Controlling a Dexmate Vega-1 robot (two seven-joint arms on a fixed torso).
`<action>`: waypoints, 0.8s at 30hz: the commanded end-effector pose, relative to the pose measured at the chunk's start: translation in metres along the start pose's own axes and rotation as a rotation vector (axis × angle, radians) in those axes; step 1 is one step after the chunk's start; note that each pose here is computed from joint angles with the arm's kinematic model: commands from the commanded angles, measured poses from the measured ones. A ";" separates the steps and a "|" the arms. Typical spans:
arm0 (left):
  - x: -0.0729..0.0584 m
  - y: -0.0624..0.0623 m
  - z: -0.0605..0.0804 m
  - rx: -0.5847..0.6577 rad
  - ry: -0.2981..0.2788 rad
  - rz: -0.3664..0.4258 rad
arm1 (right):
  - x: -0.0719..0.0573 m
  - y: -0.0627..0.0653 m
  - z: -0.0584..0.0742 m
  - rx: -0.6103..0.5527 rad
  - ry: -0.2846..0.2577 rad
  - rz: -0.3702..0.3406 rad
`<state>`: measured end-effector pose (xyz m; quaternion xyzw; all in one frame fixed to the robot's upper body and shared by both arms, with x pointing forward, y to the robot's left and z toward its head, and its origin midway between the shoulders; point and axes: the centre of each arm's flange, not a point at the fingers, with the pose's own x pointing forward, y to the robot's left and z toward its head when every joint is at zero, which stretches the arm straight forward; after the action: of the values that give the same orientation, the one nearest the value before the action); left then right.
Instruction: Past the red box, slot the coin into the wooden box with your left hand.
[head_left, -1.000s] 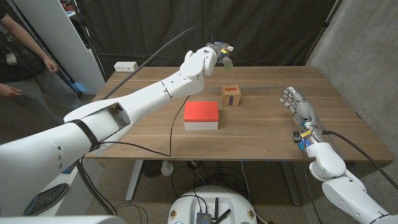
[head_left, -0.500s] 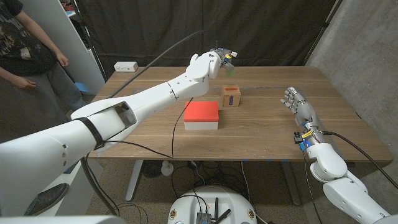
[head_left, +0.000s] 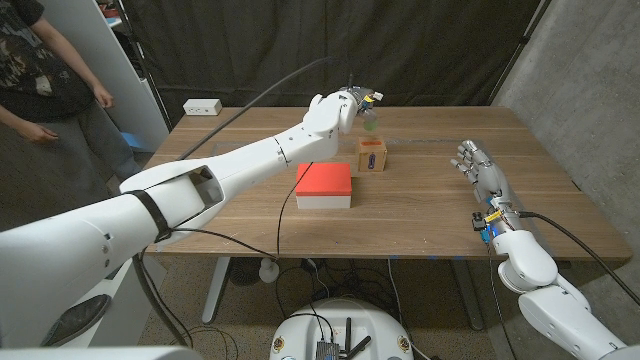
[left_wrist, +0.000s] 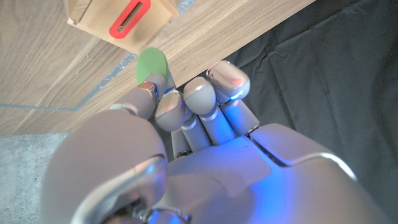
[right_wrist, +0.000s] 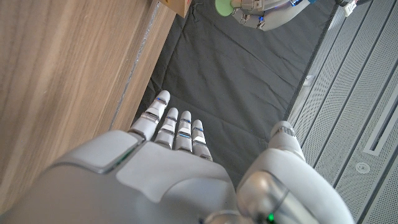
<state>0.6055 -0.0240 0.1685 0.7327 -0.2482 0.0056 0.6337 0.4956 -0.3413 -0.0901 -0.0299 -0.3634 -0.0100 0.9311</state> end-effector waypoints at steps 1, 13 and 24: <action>0.004 -0.016 0.007 0.038 -0.011 -0.012 | -0.002 0.000 -0.001 0.001 0.001 -0.004; 0.005 -0.030 0.008 0.066 -0.008 0.013 | -0.003 -0.002 -0.002 -0.001 0.007 -0.006; 0.006 -0.037 0.007 0.053 -0.010 0.006 | -0.003 -0.001 -0.003 -0.003 0.011 0.000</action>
<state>0.6188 -0.0301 0.1423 0.7492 -0.2512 0.0106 0.6128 0.4948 -0.3426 -0.0938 -0.0296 -0.3607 -0.0122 0.9321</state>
